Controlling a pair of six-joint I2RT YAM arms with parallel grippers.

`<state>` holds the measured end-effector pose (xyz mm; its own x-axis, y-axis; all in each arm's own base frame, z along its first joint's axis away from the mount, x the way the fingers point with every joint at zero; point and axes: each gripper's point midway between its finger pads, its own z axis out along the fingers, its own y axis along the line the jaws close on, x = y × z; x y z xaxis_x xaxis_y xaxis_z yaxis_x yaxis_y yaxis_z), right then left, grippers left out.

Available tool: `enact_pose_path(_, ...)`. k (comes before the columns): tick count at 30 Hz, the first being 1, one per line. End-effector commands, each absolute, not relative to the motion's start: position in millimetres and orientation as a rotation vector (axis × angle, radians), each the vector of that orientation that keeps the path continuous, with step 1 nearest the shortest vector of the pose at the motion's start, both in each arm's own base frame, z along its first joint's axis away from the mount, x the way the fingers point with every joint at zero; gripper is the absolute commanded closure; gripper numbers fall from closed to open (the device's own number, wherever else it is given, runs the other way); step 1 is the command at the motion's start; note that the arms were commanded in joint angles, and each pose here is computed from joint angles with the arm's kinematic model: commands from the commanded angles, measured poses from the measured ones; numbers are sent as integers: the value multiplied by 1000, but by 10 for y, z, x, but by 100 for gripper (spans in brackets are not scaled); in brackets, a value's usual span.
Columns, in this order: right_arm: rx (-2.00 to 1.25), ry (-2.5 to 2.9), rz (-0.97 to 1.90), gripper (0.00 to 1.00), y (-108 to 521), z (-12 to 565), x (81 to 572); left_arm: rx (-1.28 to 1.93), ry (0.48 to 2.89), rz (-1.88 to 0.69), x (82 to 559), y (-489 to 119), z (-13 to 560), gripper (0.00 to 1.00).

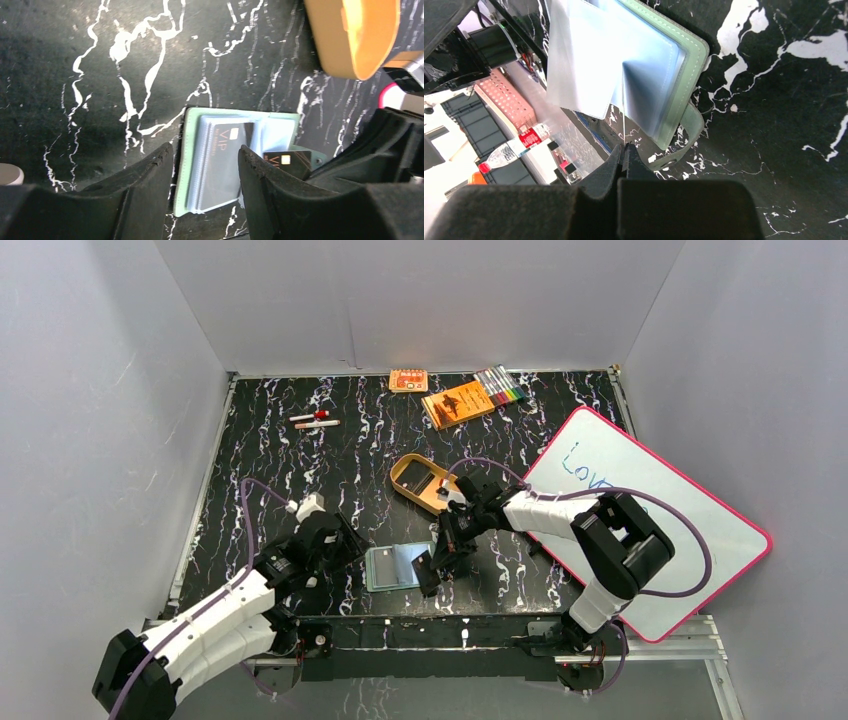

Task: Put the credit cards into the card holder
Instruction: Turn over the card slot in the card holder.

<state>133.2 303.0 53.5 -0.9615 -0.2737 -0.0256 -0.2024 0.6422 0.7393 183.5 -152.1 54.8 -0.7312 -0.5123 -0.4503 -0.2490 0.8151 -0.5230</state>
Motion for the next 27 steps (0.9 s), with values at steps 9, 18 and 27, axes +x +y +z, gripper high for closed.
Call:
enact_pose_path(9,477,-2705,-1444,100,3363,864,1417,-448,2349,-730,1910,-1739,887,50)
enact_pose_path(18,501,-2674,-1474,100,3512,885,1399,-411,2376,-772,1874,-1824,851,50)
enact_pose_path(27,462,-2677,-1406,100,3501,685,1388,-251,2415,-953,1786,-2135,924,50)
